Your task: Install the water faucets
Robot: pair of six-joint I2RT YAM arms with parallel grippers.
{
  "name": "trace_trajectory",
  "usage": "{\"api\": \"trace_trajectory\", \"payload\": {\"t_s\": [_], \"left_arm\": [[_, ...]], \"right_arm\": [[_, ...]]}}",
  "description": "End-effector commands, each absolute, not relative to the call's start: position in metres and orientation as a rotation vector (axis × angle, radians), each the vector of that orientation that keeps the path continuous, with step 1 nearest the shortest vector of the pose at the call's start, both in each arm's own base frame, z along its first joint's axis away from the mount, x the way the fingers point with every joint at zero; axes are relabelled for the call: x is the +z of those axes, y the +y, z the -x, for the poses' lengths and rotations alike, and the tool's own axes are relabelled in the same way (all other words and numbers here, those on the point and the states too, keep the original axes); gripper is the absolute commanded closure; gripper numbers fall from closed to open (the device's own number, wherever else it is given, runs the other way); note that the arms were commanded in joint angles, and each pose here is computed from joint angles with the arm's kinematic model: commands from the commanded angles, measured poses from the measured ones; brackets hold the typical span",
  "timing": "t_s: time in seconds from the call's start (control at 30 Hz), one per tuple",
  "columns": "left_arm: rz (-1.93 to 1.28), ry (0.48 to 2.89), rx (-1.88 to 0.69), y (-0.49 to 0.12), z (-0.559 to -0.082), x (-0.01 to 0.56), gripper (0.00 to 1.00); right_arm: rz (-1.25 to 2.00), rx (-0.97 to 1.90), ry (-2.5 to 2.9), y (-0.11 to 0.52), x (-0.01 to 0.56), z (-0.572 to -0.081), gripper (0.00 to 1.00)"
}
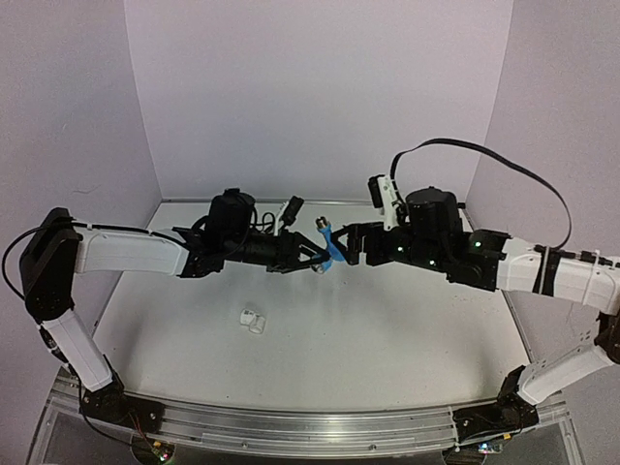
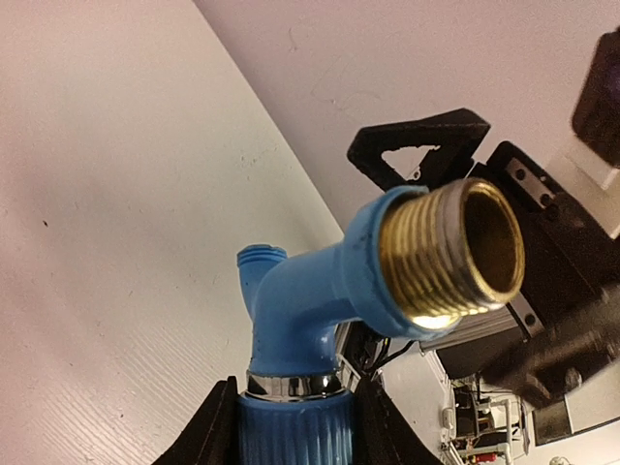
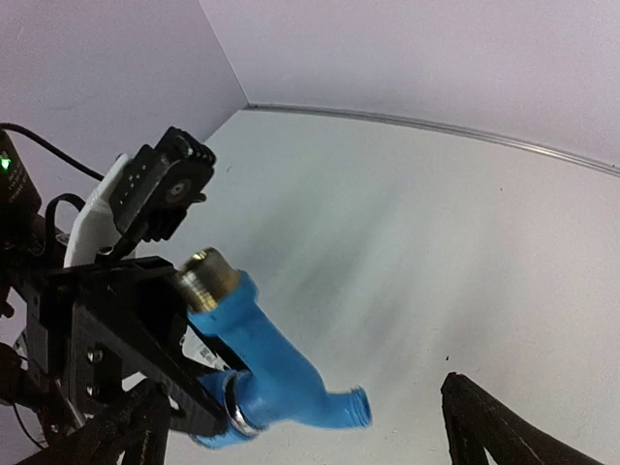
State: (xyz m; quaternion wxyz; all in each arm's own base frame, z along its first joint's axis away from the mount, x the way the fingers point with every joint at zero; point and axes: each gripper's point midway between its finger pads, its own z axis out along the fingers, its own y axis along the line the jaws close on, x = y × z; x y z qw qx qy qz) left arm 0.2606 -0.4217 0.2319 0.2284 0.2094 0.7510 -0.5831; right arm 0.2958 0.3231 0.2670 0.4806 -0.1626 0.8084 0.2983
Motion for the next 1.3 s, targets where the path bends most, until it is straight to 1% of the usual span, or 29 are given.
{"api": "trace_trajectory", "payload": {"t_s": [0.0, 0.13, 0.33, 0.57, 0.7, 0.77, 0.8, 0.83, 0.87, 0.93, 0.97, 1.1, 1.17, 1.2, 1.27], "left_arm": [[-0.65, 1.657, -1.754, -0.391, -0.251, 0.324, 1.0], [-0.697, 1.489, -1.808, -0.379, -0.238, 0.359, 1.0], [-0.739, 1.363, -1.933, -0.375, -0.222, 0.386, 1.0], [-0.754, 1.296, -2.064, -0.384, -0.206, 0.392, 1.0], [-0.752, 1.285, -2.122, -0.39, -0.202, 0.387, 1.0], [-0.743, 1.272, -2.147, -0.389, -0.202, 0.386, 1.0], [-0.742, 1.27, -2.153, -0.39, -0.202, 0.385, 1.0], [-0.739, 1.271, -2.159, -0.39, -0.203, 0.384, 1.0], [-0.737, 1.268, -2.161, -0.391, -0.203, 0.384, 1.0], [-0.734, 1.267, -2.163, -0.391, -0.203, 0.382, 1.0], [-0.731, 1.27, -2.165, -0.392, -0.204, 0.381, 1.0], [-0.724, 1.277, -2.177, -0.396, -0.204, 0.377, 1.0], [-0.723, 1.28, -2.182, -0.397, -0.205, 0.376, 1.0], [-0.725, 1.279, -2.185, -0.398, -0.204, 0.375, 1.0], [-0.726, 1.282, -2.187, -0.399, -0.204, 0.374, 1.0]], "right_arm": [[0.307, 0.913, 1.872, 0.315, 0.311, -0.289, 0.02], [0.311, 1.096, 1.77, 0.326, 0.343, -0.279, 0.02], [0.477, 1.413, 1.522, 0.353, 0.384, -0.25, 0.02], [0.511, 1.557, 1.375, 0.368, 0.4, -0.245, 0.03], [0.48, 1.622, 1.259, 0.364, 0.411, -0.242, 0.03], [0.466, 1.64, 1.239, 0.364, 0.412, -0.242, 0.08], [0.471, 1.652, 1.238, 0.367, 0.414, -0.243, 0.13], [0.475, 1.66, 1.244, 0.37, 0.413, -0.244, 0.19], [0.472, 1.673, 1.25, 0.372, 0.412, -0.246, 0.31], [0.457, 1.701, 1.264, 0.376, 0.409, -0.249, 0.49], [0.452, 1.712, 1.264, 0.378, 0.408, -0.25, 0.5], [0.428, 1.782, 1.239, 0.381, 0.411, -0.25, 0.48], [0.42, 1.81, 1.241, 0.383, 0.41, -0.252, 0.5], [0.421, 1.82, 1.231, 0.384, 0.41, -0.251, 0.55], [0.414, 1.832, 1.215, 0.383, 0.409, -0.251, 0.69]]}}
